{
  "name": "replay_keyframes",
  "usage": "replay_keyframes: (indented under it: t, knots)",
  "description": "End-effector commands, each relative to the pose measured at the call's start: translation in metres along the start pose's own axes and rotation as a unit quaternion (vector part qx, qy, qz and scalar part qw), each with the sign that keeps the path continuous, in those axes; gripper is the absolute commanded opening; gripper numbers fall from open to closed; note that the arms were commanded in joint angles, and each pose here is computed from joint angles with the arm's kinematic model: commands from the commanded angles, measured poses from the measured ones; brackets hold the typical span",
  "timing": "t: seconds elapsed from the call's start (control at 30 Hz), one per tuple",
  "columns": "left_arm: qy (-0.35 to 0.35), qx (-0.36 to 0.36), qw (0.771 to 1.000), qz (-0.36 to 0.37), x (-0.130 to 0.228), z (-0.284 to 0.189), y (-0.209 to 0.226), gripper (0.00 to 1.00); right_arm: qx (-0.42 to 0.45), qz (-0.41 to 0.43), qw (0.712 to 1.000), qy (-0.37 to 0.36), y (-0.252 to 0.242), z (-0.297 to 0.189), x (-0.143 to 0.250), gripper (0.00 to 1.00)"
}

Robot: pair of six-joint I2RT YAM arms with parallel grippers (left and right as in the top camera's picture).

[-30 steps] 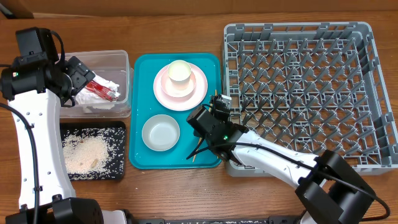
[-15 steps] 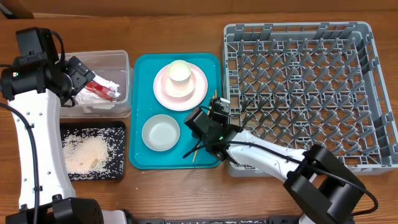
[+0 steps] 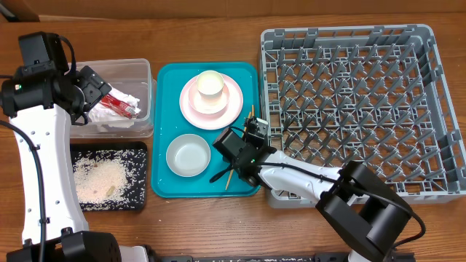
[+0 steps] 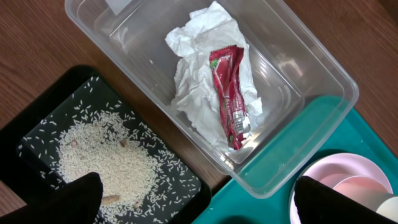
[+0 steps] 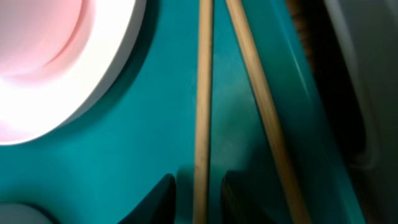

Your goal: Sort waste into correct bins and load items into the dishwasher

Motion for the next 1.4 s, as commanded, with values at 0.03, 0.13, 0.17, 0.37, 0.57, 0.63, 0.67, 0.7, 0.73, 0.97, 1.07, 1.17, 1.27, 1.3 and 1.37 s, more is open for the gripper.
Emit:
replay_keyframes:
  t: [0.03, 0.13, 0.17, 0.37, 0.57, 0.63, 0.67, 0.7, 0.73, 0.97, 1.07, 1.17, 1.27, 1.3, 1.37]
  knots:
    - [-0.005, 0.009, 1.0, -0.011, -0.003, -0.004, -0.002, 1.0, 0.018, 0.005, 1.0, 0.005, -0.001, 0.013, 0.002, 0.19]
    - [-0.005, 0.009, 1.0, -0.011, -0.003, -0.004, -0.002, 1.0, 0.015, 0.006, 1.0, 0.007, 0.0, 0.014, 0.003, 0.17]
    - [-0.005, 0.009, 1.0, -0.011, -0.003, -0.004, -0.002, 0.99, 0.014, 0.006, 1.0, 0.008, 0.0, 0.015, 0.003, 0.17]
    - [-0.005, 0.009, 1.0, -0.011, -0.003, -0.004, -0.002, 1.0, 0.015, 0.006, 1.0, 0.01, 0.0, 0.015, 0.004, 0.16]
    - [-0.005, 0.009, 1.0, -0.011, -0.003, -0.004, -0.002, 1.0, 0.022, -0.001, 1.0, 0.012, -0.002, 0.019, 0.006, 0.14]
    - [-0.005, 0.009, 1.0, -0.011, -0.003, -0.004, -0.002, 1.0, 0.027, -0.004, 1.0, 0.013, -0.002, 0.021, 0.006, 0.14]
    - [-0.005, 0.009, 1.0, -0.011, -0.003, -0.004, -0.002, 1.0, 0.031, -0.006, 0.999, 0.014, -0.001, 0.022, 0.007, 0.13]
    - [-0.005, 0.009, 1.0, -0.011, -0.003, -0.004, -0.002, 1.0, 0.036, -0.008, 0.999, 0.016, -0.001, 0.024, 0.007, 0.13]
    - [-0.005, 0.009, 1.0, -0.011, -0.003, -0.004, -0.002, 1.0, 0.042, -0.01, 0.999, 0.018, 0.0, 0.025, 0.007, 0.12]
    - [-0.005, 0.009, 1.0, -0.011, -0.003, -0.004, -0.002, 1.0, 0.055, -0.026, 0.998, 0.022, 0.008, 0.023, 0.005, 0.04]
    - [-0.005, 0.009, 1.0, -0.011, -0.003, -0.004, -0.002, 1.0, 0.055, -0.025, 0.998, 0.02, 0.013, 0.02, 0.002, 0.04]
    - [-0.005, 0.009, 1.0, -0.011, -0.003, -0.004, -0.002, 1.0, 0.057, -0.025, 0.998, 0.017, 0.022, 0.015, -0.005, 0.04]
    - [-0.005, 0.009, 1.0, -0.011, -0.003, -0.004, -0.002, 1.0, 0.059, -0.062, 0.996, 0.013, 0.037, 0.003, -0.017, 0.04]
    - [-0.005, 0.009, 1.0, -0.011, -0.003, -0.004, -0.002, 1.0, 0.06, -0.072, 0.996, 0.013, 0.04, 0.0, -0.019, 0.04]
    - [-0.005, 0.009, 1.0, -0.011, -0.003, -0.004, -0.002, 1.0, 0.06, -0.09, 0.994, 0.015, 0.047, -0.006, -0.024, 0.04]
Point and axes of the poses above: each gripper's point midway between its finger pads, its own z axis out along the fingers, its own y axis along the line the jaws close on, x = y × z, the point moved 10 cm from there along -z, back along the fingers, and after that the axes turned 7 degrees about z, right-handed, at the moved point
